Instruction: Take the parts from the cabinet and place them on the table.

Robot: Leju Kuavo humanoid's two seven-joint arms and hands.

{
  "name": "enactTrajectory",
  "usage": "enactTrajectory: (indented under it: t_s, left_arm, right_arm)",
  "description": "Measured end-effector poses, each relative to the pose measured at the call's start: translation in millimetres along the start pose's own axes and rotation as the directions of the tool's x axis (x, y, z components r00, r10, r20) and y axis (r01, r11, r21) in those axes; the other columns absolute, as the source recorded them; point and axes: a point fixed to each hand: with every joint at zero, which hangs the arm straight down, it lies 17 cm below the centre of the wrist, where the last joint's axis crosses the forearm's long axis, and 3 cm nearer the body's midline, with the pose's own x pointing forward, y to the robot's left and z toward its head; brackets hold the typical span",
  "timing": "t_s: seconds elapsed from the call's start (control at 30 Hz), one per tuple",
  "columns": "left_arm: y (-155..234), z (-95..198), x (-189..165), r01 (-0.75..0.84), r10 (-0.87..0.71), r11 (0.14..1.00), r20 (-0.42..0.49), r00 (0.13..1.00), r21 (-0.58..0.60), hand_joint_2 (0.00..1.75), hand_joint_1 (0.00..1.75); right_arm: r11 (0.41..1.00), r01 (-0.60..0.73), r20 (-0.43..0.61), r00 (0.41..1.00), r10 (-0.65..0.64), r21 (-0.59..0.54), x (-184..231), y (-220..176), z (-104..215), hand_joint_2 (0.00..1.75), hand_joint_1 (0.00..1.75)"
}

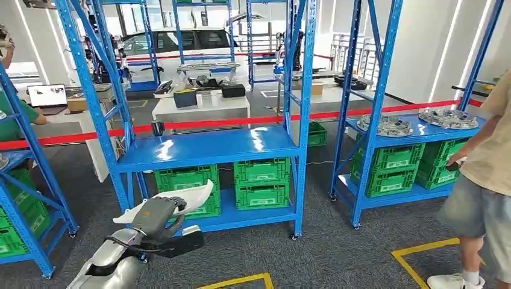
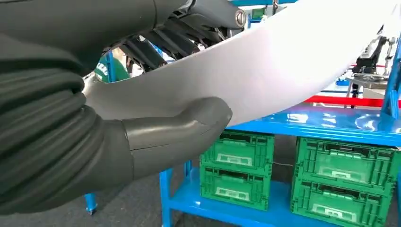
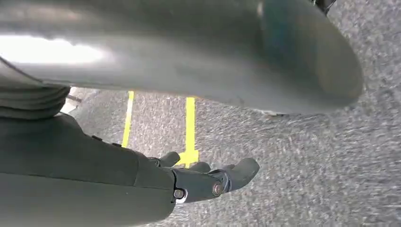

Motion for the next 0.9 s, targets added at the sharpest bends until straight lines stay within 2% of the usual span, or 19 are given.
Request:
enactTrajectory:
  t_s: [0.43, 0.9]
  left_arm:
    - [-14, 9, -11, -0.012, 0.012, 1.0, -0.025, 1.0, -0.013, 1.75, 1.75]
    - [2, 10, -21, 0.014, -0.011, 0.998, -0.05, 0.999, 0.056, 1.75, 1.75]
  right_arm:
    - [1.0, 0.0, -0.008, 1.0, 0.0, 0.006, -2, -1, 1, 0.0, 0.0]
    - [1.0, -0.018, -0.026, 0.999, 0.019, 0.011, -6, 1, 1, 0.0, 0.0]
